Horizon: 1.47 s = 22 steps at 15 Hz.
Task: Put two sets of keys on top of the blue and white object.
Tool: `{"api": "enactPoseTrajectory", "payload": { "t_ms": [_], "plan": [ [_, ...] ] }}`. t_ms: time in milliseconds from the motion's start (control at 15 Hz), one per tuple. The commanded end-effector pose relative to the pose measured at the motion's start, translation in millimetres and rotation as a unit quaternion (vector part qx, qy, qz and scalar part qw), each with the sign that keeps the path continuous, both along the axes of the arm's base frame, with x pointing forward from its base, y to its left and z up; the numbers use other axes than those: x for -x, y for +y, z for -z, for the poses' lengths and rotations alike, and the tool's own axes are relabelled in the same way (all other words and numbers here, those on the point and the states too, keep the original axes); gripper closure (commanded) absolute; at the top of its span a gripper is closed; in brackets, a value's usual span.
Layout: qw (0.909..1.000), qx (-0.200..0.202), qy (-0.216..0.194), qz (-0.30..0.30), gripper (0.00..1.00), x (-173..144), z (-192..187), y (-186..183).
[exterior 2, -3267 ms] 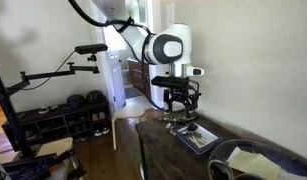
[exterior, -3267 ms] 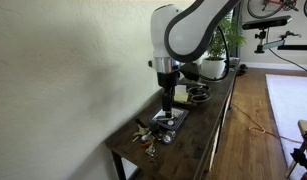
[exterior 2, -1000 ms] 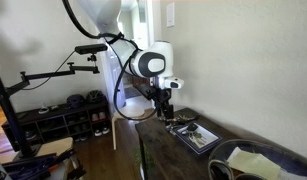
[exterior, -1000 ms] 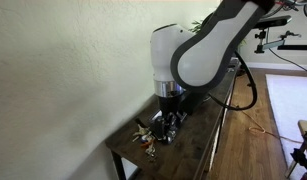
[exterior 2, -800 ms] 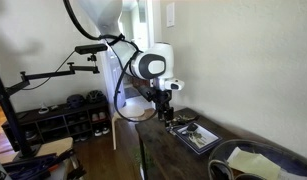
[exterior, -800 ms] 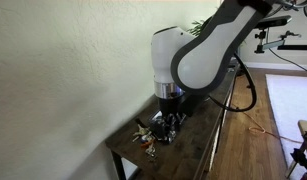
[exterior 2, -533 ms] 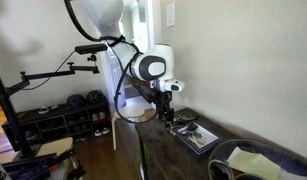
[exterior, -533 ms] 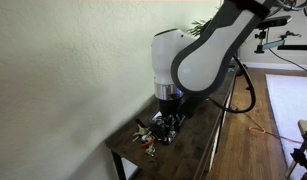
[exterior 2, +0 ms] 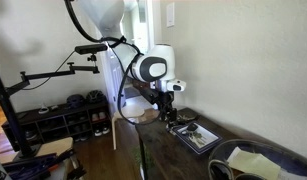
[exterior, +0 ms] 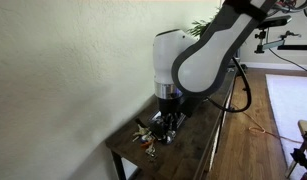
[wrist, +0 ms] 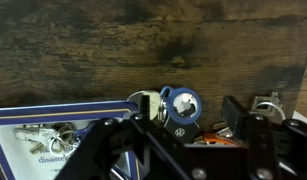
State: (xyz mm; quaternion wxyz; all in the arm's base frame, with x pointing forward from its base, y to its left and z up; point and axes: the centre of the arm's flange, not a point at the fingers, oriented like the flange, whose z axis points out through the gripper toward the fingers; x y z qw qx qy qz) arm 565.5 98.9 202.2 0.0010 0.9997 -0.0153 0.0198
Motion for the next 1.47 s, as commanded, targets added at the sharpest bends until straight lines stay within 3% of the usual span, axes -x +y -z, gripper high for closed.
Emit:
{"api": "enactPoseTrajectory", "payload": {
  "t_ms": [0,333,667,733,867,1067,1400],
  "plan": [
    [0.9999,-0.003,-0.012,-0.006,0.55,0,2,-4],
    [0.9994,0.000,-0.023,-0.026,0.88,0,3,-3],
    [0.9985,0.004,-0.034,-0.042,0.98,-2,2,-5],
    [0.9985,0.004,-0.034,-0.043,0.92,-2,2,-7],
    [0.9985,0.005,-0.029,-0.046,0.69,0,2,-7],
    [0.9984,0.007,-0.024,-0.050,0.54,4,1,-2],
    [0.9986,0.002,-0.017,-0.051,0.21,10,4,3]
  ]
}}
